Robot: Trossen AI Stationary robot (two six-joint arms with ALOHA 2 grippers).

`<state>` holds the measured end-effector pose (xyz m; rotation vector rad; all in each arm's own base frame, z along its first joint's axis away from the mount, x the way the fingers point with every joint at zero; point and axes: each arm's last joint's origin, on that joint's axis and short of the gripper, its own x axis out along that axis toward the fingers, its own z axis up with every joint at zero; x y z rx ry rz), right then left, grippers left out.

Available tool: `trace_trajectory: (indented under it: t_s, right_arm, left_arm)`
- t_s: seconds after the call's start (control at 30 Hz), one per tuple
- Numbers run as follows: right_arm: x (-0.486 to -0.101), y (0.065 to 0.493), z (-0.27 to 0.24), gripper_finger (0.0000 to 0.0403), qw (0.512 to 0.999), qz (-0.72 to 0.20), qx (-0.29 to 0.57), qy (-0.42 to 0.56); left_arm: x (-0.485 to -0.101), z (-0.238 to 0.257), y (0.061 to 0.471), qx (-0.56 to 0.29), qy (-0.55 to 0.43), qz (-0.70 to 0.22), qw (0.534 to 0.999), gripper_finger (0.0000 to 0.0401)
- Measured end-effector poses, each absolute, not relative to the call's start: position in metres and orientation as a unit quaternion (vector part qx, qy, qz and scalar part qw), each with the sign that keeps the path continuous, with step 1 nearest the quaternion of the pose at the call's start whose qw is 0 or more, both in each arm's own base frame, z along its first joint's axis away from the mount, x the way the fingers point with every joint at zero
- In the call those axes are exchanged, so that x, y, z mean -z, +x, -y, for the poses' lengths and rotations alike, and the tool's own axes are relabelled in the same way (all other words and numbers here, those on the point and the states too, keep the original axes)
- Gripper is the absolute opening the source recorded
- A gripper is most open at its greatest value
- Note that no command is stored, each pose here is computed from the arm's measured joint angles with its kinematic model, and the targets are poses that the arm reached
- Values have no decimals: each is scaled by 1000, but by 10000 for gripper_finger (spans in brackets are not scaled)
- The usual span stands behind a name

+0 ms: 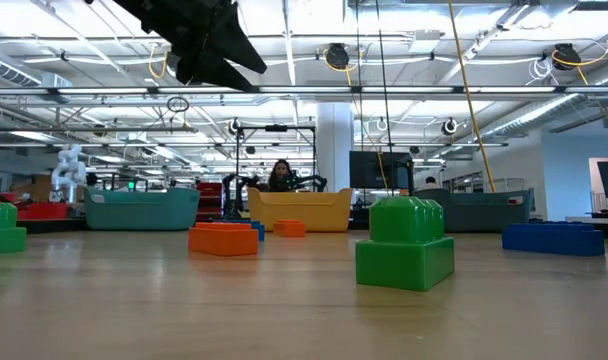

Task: Sort & place blocks by color
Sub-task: Put the green game piece into the dark blue bin

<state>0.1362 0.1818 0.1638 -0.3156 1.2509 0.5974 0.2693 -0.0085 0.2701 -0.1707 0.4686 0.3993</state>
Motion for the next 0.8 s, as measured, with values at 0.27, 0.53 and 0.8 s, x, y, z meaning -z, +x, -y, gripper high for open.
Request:
trace_trajectory:
  t_s: [0.27, 0.53, 0.8]
  right_arm:
    - [-148, 138, -184, 238, 749, -595, -238, -168]
    - [-147, 138, -183, 124, 747, -616, -210, -133]
    - [-151, 138, -180, 125, 751, -615, -206, -120]
  left_arm:
    - [-270, 8, 269, -200, -62, -233, 950, 273]
    - [-270, 4, 269, -205, -53, -234, 949, 273]
    - [-270, 2, 269, -207, -54, -234, 948, 273]
